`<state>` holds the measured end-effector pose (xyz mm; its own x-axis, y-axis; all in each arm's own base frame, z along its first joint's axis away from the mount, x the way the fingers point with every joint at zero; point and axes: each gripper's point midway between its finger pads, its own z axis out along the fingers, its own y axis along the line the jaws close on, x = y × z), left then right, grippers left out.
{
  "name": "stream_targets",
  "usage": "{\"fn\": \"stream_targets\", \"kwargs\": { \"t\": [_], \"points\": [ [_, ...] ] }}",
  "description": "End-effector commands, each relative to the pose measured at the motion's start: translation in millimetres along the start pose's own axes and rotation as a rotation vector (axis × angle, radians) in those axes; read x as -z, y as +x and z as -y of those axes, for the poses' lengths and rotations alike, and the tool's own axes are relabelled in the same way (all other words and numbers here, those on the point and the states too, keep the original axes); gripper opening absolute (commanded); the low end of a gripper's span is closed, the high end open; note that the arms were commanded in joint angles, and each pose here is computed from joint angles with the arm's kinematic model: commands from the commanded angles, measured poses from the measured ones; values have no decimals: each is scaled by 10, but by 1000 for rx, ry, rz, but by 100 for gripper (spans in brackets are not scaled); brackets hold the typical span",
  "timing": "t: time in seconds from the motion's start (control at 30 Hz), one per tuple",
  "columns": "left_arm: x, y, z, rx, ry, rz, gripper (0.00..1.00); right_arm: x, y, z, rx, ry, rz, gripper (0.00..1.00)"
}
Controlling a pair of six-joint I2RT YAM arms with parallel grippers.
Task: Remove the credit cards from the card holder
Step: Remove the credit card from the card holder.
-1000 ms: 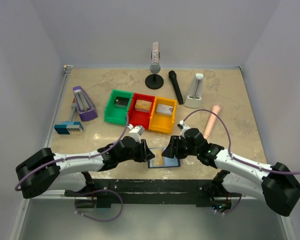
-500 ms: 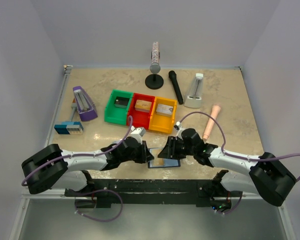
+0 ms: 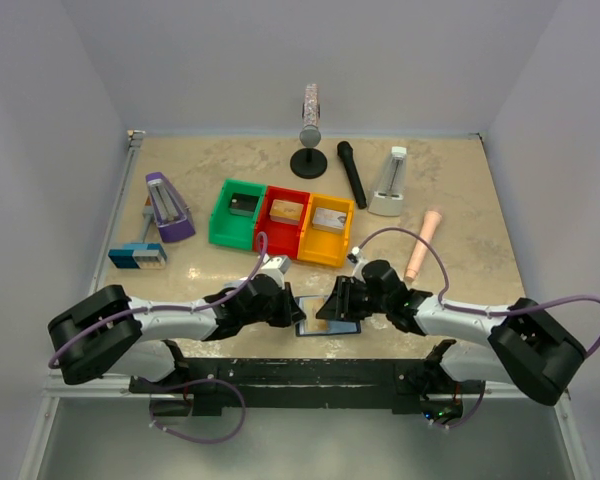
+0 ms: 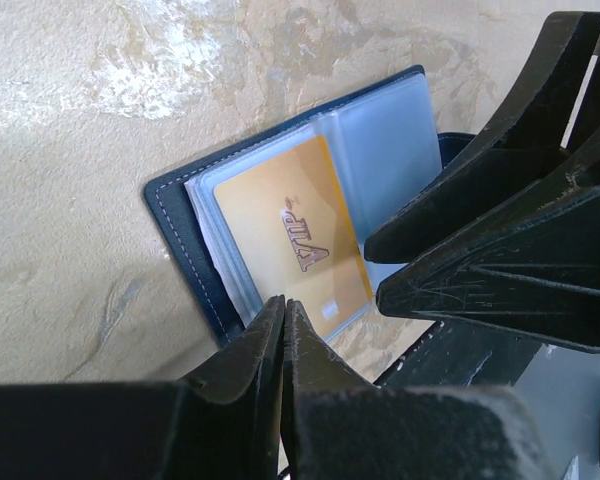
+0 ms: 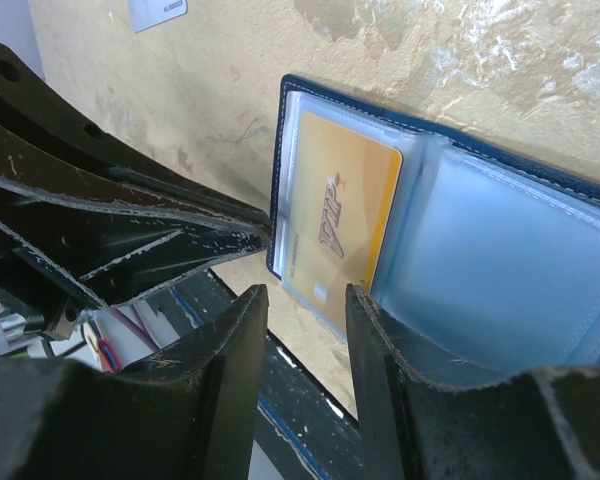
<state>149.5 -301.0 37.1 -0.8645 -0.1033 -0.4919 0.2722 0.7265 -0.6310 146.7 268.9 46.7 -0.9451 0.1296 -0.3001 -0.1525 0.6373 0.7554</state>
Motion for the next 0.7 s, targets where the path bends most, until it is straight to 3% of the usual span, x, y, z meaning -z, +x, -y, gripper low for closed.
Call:
{"fn": "stream_targets", "kwargs": {
  "t": [0.0,0.67],
  "points": [
    [-26,-43,-22,20,-8,32,6,-16,-24,-22,4,-21,14,41],
    [-65,81,-168,39,-49,-1,0,-27,26,88,9,9,5,40]
  ]
}}
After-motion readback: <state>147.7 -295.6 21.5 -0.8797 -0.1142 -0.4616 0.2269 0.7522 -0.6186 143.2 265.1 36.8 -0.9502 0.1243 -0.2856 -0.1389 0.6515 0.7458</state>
